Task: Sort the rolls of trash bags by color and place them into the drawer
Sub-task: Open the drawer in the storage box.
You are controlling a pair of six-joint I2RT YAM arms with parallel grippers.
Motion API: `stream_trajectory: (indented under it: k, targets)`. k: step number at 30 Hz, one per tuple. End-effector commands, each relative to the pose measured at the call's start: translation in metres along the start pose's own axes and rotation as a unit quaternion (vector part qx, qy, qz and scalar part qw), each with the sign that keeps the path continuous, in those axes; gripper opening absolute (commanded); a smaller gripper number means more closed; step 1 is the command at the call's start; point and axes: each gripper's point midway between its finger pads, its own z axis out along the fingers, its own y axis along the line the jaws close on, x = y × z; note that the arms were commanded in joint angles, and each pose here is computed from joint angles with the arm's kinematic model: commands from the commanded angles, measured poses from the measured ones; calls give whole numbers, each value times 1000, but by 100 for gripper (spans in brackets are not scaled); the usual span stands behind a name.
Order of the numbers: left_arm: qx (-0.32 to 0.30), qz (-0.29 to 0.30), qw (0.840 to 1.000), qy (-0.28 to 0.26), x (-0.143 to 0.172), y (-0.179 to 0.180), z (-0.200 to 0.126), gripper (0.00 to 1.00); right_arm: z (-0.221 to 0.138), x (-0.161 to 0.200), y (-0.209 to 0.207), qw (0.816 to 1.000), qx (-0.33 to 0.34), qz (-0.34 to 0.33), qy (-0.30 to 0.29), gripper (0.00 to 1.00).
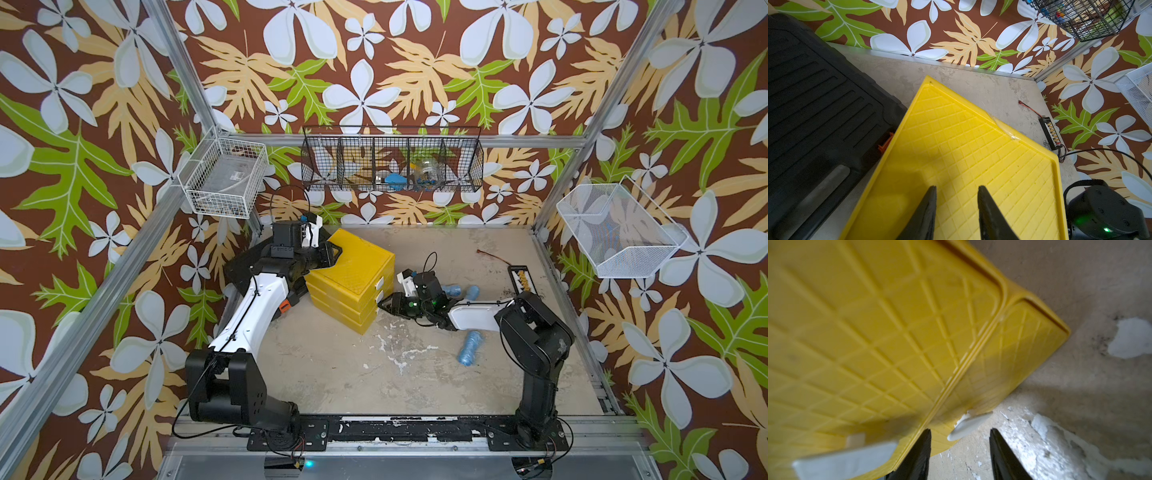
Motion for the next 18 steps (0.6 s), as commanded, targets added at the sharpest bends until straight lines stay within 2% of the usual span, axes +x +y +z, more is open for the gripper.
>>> stream_trajectory:
  k: [1,9,14,18]
  targets:
    - [-9,-13,999,31,17,6,1,37,3,-5,-2,1000,3,11,-11,47]
    - [-9,-13,999,30,18,6,1,37,6,5,-23,999,28,38,-11,40]
    - [-9,-12,999,29,17,6,0,37,-5,15,-33,998,42,47,-16,32]
    - [-10,-12,999,29,17,6,1,37,-16,22,-38,997,49,47,-20,29]
